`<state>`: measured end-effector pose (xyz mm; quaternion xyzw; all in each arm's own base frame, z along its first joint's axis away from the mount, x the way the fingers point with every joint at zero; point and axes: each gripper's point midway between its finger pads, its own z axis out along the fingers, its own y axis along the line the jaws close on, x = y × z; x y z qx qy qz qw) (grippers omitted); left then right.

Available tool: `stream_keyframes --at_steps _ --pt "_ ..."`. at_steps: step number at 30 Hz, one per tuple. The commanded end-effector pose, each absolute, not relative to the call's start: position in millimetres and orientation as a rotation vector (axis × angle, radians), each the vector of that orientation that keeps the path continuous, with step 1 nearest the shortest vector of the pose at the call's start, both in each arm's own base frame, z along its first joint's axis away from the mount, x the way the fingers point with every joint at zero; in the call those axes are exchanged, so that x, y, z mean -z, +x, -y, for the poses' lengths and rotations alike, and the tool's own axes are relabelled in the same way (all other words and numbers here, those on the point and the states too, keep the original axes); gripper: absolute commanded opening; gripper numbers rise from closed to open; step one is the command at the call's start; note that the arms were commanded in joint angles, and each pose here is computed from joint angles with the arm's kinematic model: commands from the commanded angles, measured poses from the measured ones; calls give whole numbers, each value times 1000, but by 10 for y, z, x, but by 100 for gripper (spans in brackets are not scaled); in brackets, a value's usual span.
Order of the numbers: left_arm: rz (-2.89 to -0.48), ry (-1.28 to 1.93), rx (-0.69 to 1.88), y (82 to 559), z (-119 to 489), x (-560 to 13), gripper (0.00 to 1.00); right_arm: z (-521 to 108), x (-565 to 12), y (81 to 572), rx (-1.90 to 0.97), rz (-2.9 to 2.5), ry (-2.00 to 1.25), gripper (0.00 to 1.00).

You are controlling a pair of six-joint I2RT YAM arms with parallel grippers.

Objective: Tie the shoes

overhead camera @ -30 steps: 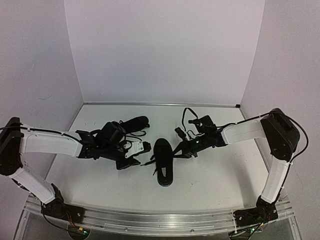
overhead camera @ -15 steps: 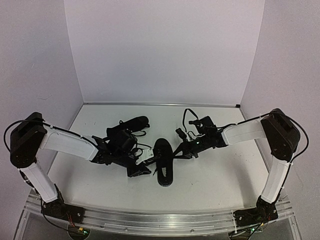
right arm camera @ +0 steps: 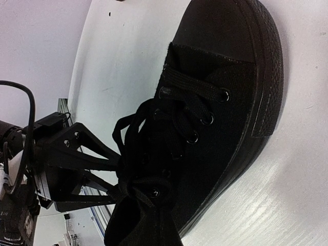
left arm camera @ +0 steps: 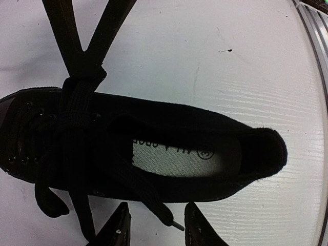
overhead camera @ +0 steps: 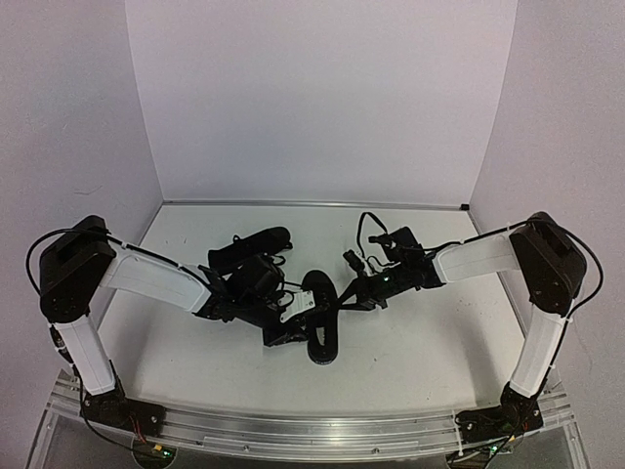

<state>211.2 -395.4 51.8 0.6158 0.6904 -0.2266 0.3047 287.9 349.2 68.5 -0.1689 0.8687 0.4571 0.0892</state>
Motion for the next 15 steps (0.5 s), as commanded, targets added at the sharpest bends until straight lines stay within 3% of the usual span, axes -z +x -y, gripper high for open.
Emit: stream_keyframes --at_steps 1,4,15 --pt "-1744 1631 642 2096 4134 -768 16 -3502 -847 2898 -1357 -2529 -524 0" --pt "-1714 1644 643 2039 4148 -912 1 -3508 -846 2900 -1360 -2529 -526 0" --pt "-1611 1674 643 1957 4324 -1373 0 -3511 -835 2908 -1357 -2533 -520 0"
